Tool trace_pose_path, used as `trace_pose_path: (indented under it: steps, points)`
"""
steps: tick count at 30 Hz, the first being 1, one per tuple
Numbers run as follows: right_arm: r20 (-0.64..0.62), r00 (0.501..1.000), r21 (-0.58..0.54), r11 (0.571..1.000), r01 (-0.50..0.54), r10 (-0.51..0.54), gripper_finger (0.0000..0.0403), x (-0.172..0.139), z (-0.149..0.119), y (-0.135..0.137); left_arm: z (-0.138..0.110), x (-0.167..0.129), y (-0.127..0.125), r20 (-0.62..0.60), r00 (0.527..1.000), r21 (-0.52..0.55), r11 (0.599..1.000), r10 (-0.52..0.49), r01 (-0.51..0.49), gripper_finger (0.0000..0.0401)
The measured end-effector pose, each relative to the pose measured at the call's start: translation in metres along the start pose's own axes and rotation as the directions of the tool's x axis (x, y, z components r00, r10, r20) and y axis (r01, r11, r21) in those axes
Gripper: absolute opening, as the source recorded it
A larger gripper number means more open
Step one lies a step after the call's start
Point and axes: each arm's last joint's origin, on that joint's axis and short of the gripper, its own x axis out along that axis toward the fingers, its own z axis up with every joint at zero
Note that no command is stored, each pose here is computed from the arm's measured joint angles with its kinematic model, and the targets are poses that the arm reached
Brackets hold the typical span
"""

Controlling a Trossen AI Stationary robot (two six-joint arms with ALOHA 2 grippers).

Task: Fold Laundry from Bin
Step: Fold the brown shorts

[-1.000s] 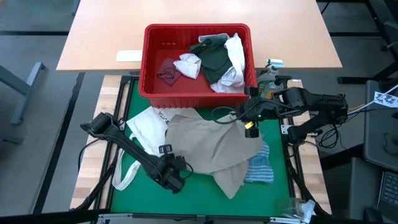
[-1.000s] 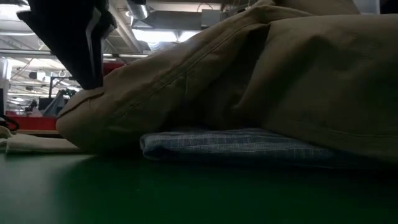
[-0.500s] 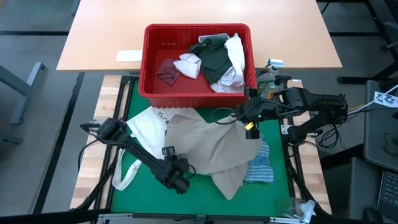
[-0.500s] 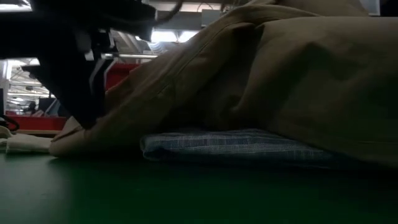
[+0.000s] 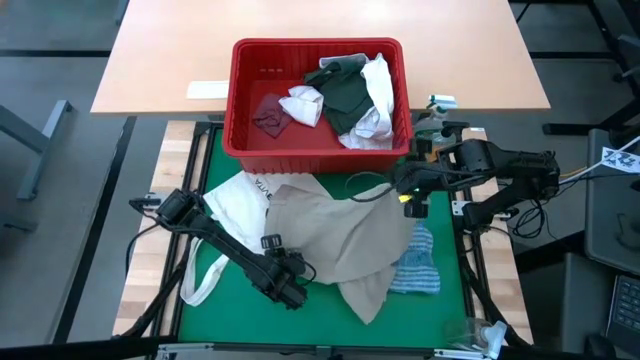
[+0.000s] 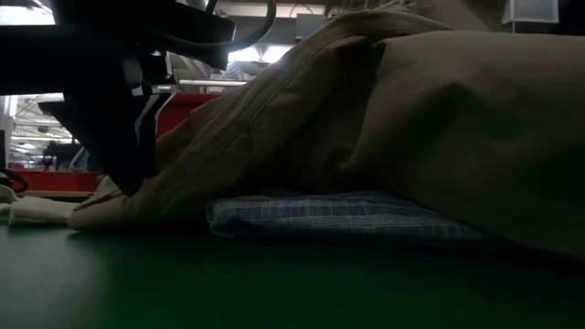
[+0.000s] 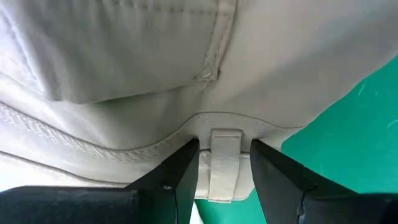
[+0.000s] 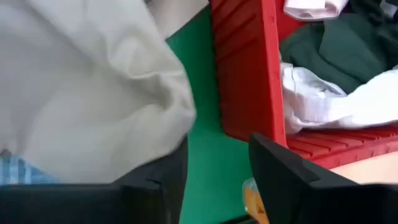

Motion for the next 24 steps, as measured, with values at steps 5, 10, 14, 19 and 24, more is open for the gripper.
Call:
trace_pose_path:
  steps: [5, 10, 14, 19, 24]
  points:
    - [0.009, 0.999, 0.060, 0.997, -0.054, 0.054, 0.0187, -0.002, 0.000, 0.001, -0.001, 0.000, -0.001, -0.024, 0.999, 0.000, 1.000, -0.024, 0.024, 0.0140]
    - [0.012, 0.997, 0.054, 0.995, -0.082, 0.082, 0.0188, -0.003, -0.002, 0.001, -0.003, -0.001, -0.002, -0.047, 0.998, 0.006, 0.999, -0.038, 0.038, 0.0140]
    - [0.028, 0.981, 0.058, 0.979, -0.194, 0.192, 0.0188, -0.010, -0.007, 0.001, -0.006, -0.002, -0.002, -0.062, 0.997, 0.018, 0.999, -0.034, 0.035, 0.0140]
    - [0.065, 0.922, 0.094, 0.918, -0.386, 0.381, 0.0189, -0.025, -0.019, 0.000, -0.009, -0.003, -0.003, -0.087, 0.996, 0.053, 0.998, -0.034, 0.039, 0.0140]
    - [0.144, 0.888, 0.154, 0.876, -0.457, 0.437, 0.0189, -0.047, -0.041, -0.009, -0.011, -0.003, -0.004, -0.105, 0.993, 0.084, 0.995, -0.049, 0.058, 0.0140]
